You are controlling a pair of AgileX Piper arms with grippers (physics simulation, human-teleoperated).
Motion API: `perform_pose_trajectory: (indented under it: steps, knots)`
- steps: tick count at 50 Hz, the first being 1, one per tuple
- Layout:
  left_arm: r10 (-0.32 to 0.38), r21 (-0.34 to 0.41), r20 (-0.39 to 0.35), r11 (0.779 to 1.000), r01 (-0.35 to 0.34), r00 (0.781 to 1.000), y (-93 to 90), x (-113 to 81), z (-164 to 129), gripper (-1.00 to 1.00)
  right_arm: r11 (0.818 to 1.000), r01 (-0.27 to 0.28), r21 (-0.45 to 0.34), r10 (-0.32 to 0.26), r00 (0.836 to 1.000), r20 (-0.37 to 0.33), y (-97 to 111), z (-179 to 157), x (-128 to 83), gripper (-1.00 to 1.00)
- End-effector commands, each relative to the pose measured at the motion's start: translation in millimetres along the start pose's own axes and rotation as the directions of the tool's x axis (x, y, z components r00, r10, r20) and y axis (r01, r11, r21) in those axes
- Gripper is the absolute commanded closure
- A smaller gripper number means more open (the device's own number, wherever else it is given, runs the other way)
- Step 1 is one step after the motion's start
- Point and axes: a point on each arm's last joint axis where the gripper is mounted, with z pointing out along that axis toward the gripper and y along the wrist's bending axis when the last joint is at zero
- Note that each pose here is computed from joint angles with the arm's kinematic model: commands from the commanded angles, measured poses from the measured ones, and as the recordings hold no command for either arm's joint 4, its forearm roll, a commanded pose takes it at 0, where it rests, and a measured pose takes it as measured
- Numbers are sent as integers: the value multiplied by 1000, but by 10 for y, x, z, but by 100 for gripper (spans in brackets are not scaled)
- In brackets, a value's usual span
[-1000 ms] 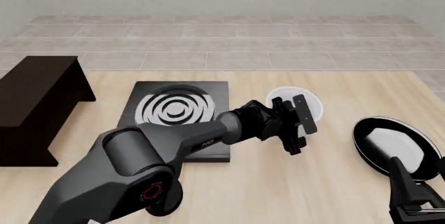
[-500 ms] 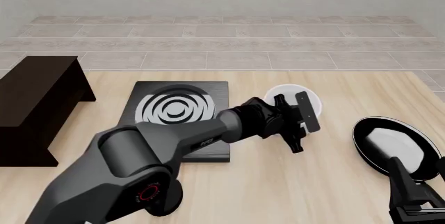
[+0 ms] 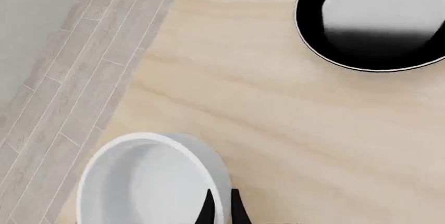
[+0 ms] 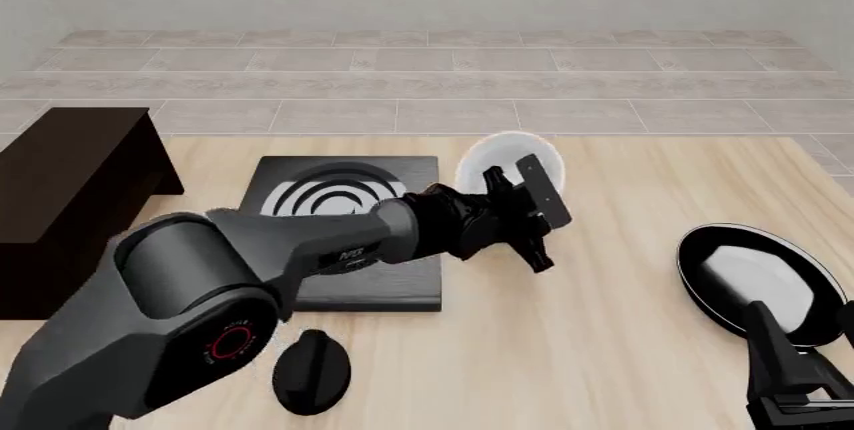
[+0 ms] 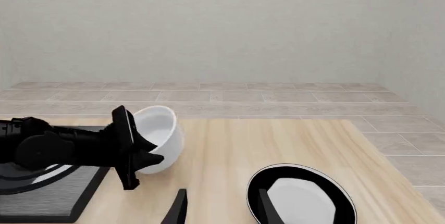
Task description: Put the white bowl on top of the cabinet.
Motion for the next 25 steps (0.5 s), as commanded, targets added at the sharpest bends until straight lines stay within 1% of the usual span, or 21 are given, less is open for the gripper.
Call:
perform_pose_trajectory:
  steps: [1, 3, 4, 6, 7, 10, 14, 18, 19, 20, 22, 23, 25]
  knots:
    - [24, -127, 113, 992, -9, 993, 354, -67, -370, 100, 1000, 0, 0, 0, 1000, 0, 0, 1, 2, -100]
    - [34, -142, 125, 990, -16, 992, 375, -53, -402, 100, 1000, 0, 0, 0, 1000, 0, 0, -1, -1, -100]
    - [29, -157, 134, 988, -7, 991, 432, -56, -438, 100, 1000, 0, 0, 0, 1000, 0, 0, -1, -1, -100]
    - [33, -166, 143, 986, -9, 989, 453, -70, -481, 100, 1000, 0, 0, 0, 1000, 0, 0, 0, 0, -100]
    - [23, -183, 154, 983, 6, 988, 527, -73, -510, 100, 1000, 0, 0, 0, 1000, 0, 0, 0, 1, -100]
    - [35, -195, 159, 981, -3, 987, 559, -74, -541, 100, 1000, 0, 0, 0, 1000, 0, 0, 2, 3, -100]
    - [32, -198, 178, 980, 4, 983, 543, -126, -633, 100, 1000, 0, 0, 0, 1000, 0, 0, -1, -1, -100]
    - [11, -210, 213, 977, 35, 977, 568, -192, -789, 100, 1000, 0, 0, 0, 1000, 0, 0, -1, -3, -100]
    - [1, -212, 220, 976, 47, 975, 577, -194, -822, 100, 1000, 0, 0, 0, 1000, 0, 0, 0, -1, -100]
    - [16, -216, 208, 976, 30, 978, 580, -157, -803, 100, 1000, 0, 0, 0, 1000, 0, 0, 0, -1, -100]
    - [-2, -215, 226, 975, 52, 974, 558, -169, -889, 100, 1000, 0, 0, 0, 1000, 0, 0, 1, 0, -100]
    - [-15, -214, 226, 975, 64, 974, 569, -151, -875, 100, 1000, 0, 0, 0, 1000, 0, 0, 0, -2, -100]
    - [-11, -219, 230, 974, 62, 973, 555, -126, -938, 100, 1000, 0, 0, 0, 1000, 0, 0, -2, -7, -100]
